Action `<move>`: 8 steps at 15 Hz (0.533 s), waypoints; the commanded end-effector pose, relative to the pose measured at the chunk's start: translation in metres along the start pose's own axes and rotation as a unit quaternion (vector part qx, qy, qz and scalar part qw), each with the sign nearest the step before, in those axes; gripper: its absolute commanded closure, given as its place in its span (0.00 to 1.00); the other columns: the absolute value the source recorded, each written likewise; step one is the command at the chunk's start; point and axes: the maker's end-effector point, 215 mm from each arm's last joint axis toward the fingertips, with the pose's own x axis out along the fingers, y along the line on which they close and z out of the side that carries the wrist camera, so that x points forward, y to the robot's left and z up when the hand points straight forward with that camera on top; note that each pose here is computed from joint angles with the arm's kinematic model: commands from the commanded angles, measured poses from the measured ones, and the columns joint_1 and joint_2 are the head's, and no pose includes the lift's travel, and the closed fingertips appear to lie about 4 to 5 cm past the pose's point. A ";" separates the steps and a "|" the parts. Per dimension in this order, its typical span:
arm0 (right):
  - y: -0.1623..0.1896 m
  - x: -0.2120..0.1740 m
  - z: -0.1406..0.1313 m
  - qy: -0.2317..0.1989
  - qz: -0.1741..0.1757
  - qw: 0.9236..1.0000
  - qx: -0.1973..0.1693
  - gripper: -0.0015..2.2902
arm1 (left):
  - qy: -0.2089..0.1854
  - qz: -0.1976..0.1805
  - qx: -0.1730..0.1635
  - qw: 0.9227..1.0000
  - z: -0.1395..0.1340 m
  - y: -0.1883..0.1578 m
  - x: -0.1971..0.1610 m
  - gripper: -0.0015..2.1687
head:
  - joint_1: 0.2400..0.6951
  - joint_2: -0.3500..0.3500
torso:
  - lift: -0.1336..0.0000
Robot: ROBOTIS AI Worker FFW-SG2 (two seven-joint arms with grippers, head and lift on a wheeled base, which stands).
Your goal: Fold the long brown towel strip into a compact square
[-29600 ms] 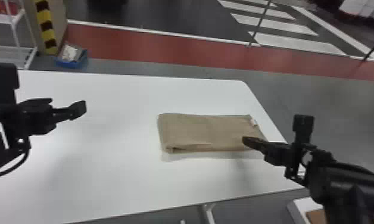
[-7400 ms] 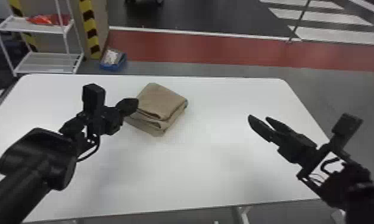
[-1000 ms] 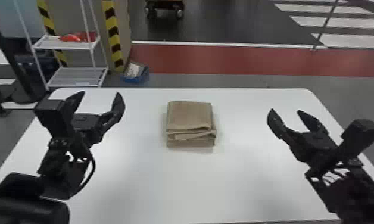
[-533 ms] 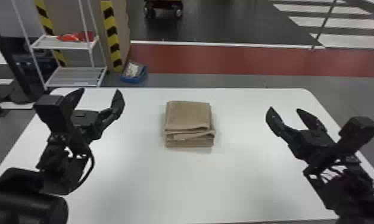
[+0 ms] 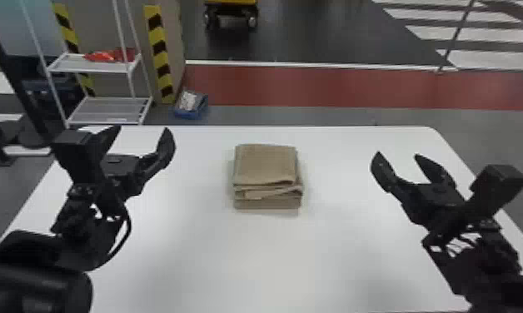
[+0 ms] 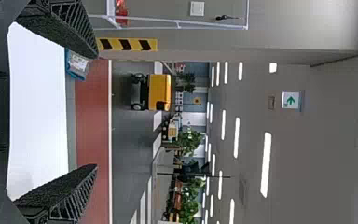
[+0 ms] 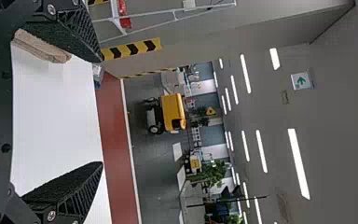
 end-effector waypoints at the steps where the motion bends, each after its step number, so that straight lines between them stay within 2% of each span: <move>1: 0.003 0.001 0.001 -0.004 0.002 1.000 0.002 0.05 | 0.001 0.001 0.002 1.000 -0.001 0.002 0.000 0.02 | 0.85 0.43 | 0.10; 8: 0.010 0.002 0.006 -0.014 0.008 1.000 0.000 0.05 | -0.001 -0.002 0.004 1.000 0.002 0.000 0.000 0.02 | 0.84 0.45 | 0.10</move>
